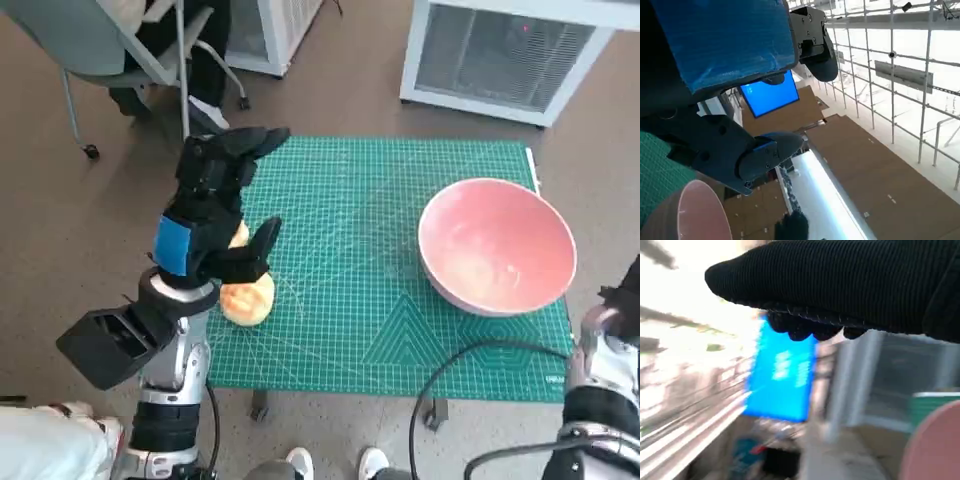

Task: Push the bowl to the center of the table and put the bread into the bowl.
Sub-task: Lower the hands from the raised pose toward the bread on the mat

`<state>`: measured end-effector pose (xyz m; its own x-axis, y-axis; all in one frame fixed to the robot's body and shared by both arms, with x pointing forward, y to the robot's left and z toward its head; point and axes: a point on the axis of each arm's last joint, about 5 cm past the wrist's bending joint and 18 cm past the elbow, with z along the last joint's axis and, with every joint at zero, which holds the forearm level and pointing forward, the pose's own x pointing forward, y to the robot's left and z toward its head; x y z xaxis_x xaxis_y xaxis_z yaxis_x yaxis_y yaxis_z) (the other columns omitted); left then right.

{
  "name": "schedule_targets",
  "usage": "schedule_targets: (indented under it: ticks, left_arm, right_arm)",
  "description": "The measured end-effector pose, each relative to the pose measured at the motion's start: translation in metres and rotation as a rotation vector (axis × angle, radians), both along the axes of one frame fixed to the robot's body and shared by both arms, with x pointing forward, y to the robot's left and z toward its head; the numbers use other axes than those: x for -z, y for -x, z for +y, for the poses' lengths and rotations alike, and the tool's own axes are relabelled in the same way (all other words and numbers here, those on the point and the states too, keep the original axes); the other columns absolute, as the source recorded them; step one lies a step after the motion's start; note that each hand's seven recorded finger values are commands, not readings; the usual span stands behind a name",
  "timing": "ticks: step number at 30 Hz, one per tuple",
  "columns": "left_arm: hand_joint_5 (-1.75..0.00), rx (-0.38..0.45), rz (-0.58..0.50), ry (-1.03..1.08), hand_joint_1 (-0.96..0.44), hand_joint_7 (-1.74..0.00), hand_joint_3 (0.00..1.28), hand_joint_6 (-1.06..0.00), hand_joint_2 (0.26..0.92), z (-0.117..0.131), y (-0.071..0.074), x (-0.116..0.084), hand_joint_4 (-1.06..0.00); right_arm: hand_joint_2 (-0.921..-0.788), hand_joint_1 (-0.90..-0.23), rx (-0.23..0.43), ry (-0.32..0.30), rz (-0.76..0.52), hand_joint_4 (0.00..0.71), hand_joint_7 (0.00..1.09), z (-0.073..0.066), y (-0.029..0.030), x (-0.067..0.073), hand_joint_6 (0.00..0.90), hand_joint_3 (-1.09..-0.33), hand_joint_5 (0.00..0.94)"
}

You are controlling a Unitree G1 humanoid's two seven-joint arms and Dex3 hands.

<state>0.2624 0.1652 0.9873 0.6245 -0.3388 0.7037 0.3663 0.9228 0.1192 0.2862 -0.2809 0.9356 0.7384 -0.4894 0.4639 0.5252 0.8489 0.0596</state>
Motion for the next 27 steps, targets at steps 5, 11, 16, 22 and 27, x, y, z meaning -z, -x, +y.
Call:
schedule_targets:
  ticks: [5,11,16,22,27]
  left_arm:
    - [-0.84,-0.004,-0.002,0.0,-0.25,-1.01,0.84,0.0,0.608,0.001,0.0,0.0,0.0]
    - [-0.84,-0.01,-0.003,0.0,-0.26,-1.01,0.83,0.0,0.607,0.002,0.0,0.0,0.0]
    - [-0.85,-0.011,-0.003,0.0,-0.27,-1.01,0.83,0.0,0.608,0.002,0.0,0.0,0.0]
    - [-0.84,-0.016,-0.004,-0.001,-0.27,-1.01,0.83,0.0,0.611,0.003,0.0,-0.001,0.0]
    - [-0.84,-0.02,-0.005,-0.003,-0.27,-1.01,0.82,0.0,0.615,0.005,0.0,-0.001,0.0]
  right_arm:
    - [-0.921,-0.339,0.005,-0.082,0.104,0.386,0.42,-0.003,0.002,0.013,0.247,-0.539,0.002]
    - [-0.921,-0.329,-0.021,-0.128,0.189,0.406,0.42,0.002,0.0017,0.023,0.263,-0.526,0.01]
    - [-0.921,-0.329,-0.069,-0.162,0.253,0.412,0.41,0.009,-0.0007,0.029,0.262,-0.535,0.011]
    - [-0.921,-0.326,-0.136,-0.198,0.32,0.421,0.42,0.019,-0.0043,0.035,0.256,-0.529,0.013]
    - [-0.921,-0.312,-0.185,-0.218,0.365,0.428,0.42,0.026,-0.0074,0.037,0.255,-0.534,0.014]
